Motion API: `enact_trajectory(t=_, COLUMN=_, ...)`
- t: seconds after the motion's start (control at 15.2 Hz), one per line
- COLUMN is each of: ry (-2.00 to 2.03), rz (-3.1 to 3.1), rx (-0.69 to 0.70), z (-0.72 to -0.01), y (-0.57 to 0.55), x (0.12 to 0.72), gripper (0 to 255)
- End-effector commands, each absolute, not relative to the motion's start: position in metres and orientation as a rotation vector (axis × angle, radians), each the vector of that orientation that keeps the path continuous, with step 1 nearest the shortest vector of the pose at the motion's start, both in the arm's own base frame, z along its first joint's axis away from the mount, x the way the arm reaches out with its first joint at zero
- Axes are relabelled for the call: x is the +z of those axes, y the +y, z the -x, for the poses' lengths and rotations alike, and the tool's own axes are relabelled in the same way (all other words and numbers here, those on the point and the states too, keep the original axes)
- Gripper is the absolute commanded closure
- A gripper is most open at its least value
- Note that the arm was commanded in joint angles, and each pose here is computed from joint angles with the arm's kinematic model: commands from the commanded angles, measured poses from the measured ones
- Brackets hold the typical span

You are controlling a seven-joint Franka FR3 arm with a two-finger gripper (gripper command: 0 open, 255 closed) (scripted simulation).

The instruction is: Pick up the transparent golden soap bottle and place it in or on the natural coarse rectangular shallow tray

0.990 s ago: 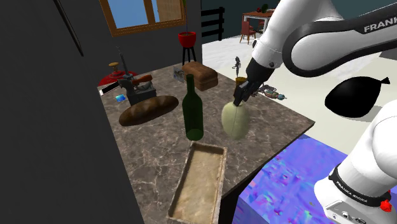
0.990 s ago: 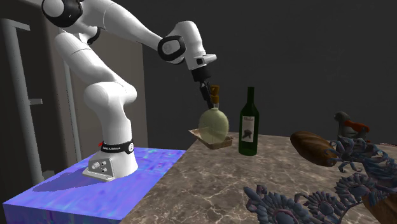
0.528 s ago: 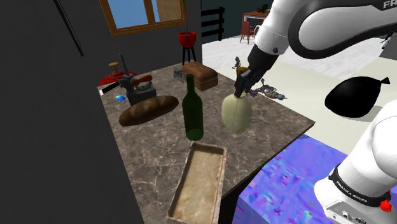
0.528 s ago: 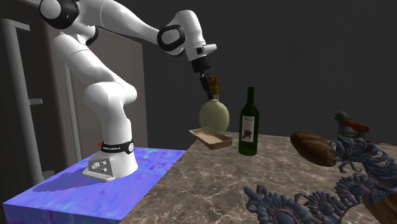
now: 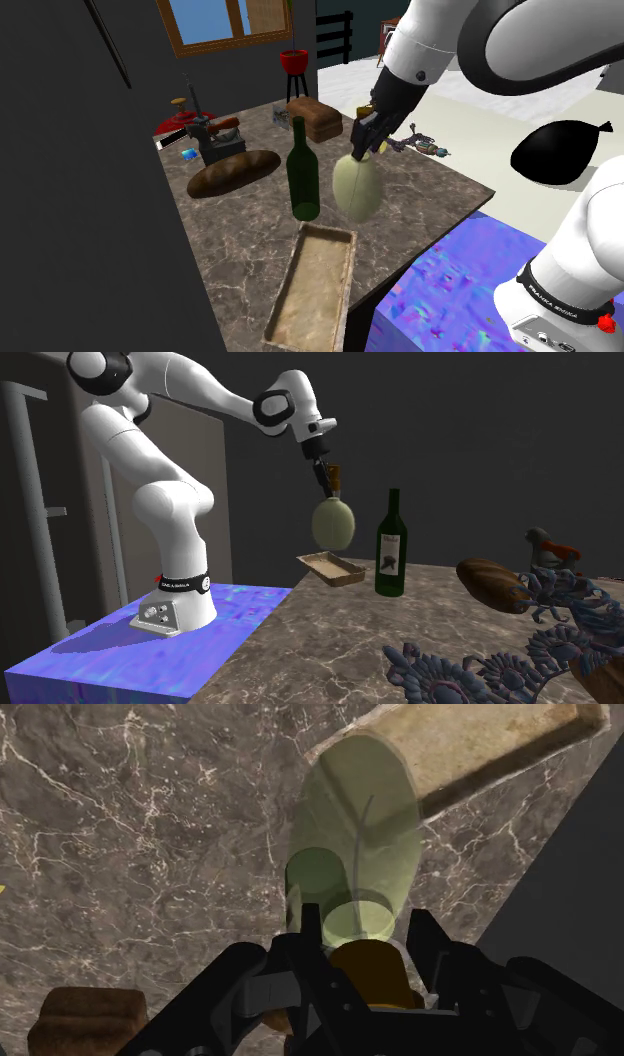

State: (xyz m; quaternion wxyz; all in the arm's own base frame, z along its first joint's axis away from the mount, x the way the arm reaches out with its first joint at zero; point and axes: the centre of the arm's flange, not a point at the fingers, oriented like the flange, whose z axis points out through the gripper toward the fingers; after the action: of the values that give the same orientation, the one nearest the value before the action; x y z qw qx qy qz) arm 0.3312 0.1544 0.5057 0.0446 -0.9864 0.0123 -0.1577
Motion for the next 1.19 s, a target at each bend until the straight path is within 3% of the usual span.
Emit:
enact_trajectory(t=0.0, ry=0.040, rz=3.013, rx=-0.482, z=-0.329, y=0.180, x=0.514, gripper=255)
enact_trajectory(t=0.73, ry=0.040, rz=3.013, rx=-0.482, z=-0.308, y=0.315, x=0.544, gripper=255)
enact_trajectory(t=1.12, ry=0.040, rz=3.013, rx=-0.482, z=-0.308, y=0.315, x=0.512, gripper=255)
